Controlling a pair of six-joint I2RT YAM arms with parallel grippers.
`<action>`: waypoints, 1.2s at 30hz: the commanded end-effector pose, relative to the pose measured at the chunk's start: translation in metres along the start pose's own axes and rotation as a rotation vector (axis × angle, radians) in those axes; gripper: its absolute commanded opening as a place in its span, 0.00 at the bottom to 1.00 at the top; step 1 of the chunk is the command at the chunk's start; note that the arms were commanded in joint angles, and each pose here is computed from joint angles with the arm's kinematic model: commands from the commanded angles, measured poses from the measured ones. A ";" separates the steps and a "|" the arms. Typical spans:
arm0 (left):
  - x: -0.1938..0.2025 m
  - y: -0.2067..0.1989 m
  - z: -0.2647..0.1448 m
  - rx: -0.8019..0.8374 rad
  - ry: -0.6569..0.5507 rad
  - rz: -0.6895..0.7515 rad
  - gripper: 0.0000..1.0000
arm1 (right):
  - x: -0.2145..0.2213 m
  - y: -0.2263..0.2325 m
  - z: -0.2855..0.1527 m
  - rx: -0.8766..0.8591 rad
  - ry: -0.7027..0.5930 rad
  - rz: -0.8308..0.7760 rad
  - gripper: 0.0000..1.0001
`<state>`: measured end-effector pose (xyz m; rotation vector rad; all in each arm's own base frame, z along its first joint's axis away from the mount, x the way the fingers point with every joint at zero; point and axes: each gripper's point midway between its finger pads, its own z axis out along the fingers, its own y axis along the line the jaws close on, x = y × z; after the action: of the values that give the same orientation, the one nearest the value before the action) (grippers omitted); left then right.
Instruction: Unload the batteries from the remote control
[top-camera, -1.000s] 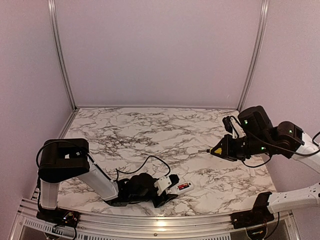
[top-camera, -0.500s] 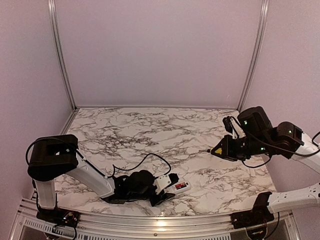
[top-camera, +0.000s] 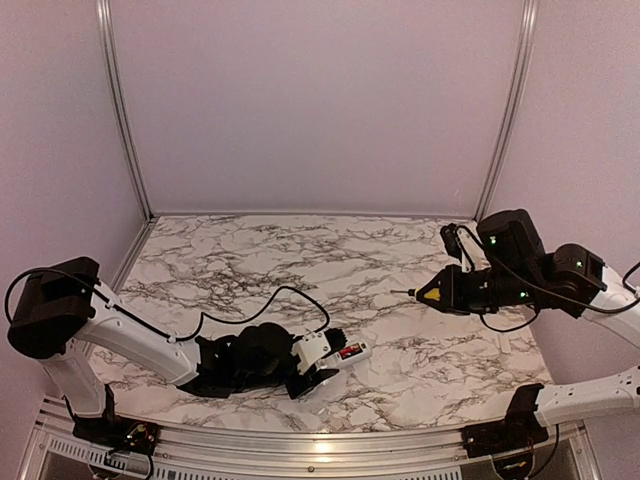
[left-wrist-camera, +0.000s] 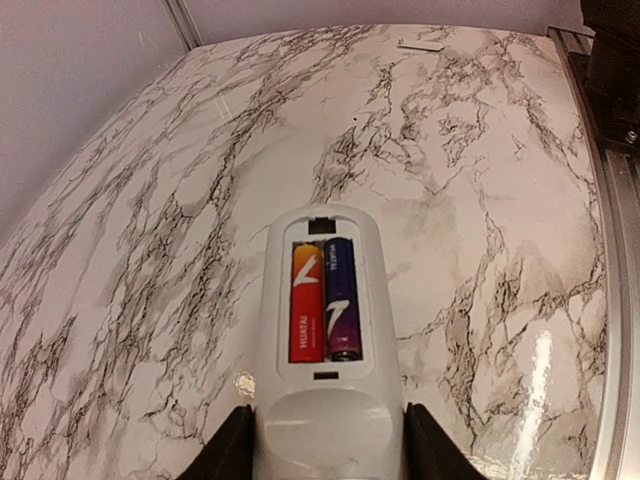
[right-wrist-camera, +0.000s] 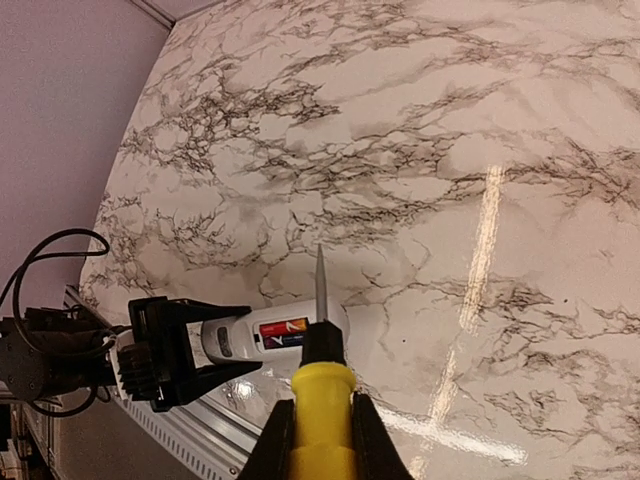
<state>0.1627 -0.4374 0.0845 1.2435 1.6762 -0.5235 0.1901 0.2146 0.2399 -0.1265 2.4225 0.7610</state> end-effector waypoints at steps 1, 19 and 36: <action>-0.005 0.013 -0.018 -0.031 0.009 0.071 0.00 | -0.013 0.010 0.002 -0.031 -0.039 -0.040 0.00; -0.029 0.062 -0.050 -0.067 0.016 -0.097 0.00 | -0.044 0.040 0.018 0.002 0.017 0.019 0.00; -0.045 0.073 -0.019 -0.132 0.084 -0.140 0.00 | -0.020 0.047 0.033 -0.138 0.235 -0.230 0.00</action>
<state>0.2143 -0.4168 0.1483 1.0701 1.8346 -0.5040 0.2156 0.2664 0.2378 -0.4580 2.5459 0.8179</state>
